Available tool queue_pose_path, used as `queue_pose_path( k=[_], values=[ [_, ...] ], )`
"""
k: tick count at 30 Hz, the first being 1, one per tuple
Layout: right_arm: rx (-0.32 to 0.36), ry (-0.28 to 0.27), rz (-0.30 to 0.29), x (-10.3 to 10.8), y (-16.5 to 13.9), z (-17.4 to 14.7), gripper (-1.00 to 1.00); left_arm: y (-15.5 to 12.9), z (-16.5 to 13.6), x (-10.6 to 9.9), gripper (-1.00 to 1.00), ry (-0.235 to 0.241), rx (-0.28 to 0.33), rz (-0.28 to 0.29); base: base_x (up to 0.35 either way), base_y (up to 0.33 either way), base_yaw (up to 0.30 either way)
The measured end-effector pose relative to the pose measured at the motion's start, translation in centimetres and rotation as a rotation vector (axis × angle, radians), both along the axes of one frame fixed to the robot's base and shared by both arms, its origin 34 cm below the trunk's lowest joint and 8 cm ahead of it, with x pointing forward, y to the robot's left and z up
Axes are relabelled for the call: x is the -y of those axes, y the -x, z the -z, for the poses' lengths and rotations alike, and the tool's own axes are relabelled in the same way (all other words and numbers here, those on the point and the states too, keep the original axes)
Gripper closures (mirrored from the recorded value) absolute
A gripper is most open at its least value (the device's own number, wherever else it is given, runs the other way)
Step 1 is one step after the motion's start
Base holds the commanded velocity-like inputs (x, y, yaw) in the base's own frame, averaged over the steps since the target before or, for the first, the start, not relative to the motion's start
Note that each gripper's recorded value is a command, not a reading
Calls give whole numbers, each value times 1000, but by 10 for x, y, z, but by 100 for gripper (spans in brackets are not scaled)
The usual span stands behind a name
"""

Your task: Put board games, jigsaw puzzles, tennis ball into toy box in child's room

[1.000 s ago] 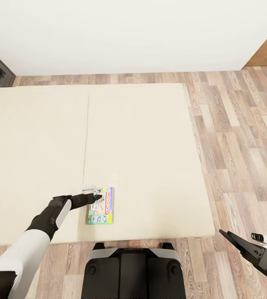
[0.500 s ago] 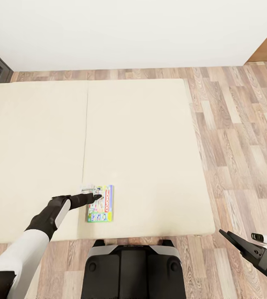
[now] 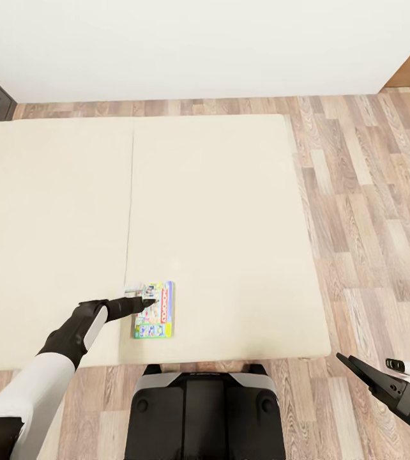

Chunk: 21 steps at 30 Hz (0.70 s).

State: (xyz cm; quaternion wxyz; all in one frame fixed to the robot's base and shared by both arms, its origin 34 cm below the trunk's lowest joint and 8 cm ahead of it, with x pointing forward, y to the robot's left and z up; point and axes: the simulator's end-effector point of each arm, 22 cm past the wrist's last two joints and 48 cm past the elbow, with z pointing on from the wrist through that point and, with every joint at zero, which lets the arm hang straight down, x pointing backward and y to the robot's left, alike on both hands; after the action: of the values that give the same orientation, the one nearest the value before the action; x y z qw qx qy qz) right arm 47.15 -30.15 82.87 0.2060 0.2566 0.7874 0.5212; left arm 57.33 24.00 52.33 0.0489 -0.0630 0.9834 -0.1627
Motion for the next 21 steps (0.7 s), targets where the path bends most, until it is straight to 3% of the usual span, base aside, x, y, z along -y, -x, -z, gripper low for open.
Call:
queue_pose_path(
  k=[10, 21],
  values=[
    [-9, 0, 1, 0, 2, 4, -100, 2, 5, -12, -100, -19, 10, 1, 0, 0, 0],
    [-9, 2, 0, 0, 2, 4, -100, -4, 5, -8, -100, -21, 47, 8, 0, -2, 0]
  ],
)
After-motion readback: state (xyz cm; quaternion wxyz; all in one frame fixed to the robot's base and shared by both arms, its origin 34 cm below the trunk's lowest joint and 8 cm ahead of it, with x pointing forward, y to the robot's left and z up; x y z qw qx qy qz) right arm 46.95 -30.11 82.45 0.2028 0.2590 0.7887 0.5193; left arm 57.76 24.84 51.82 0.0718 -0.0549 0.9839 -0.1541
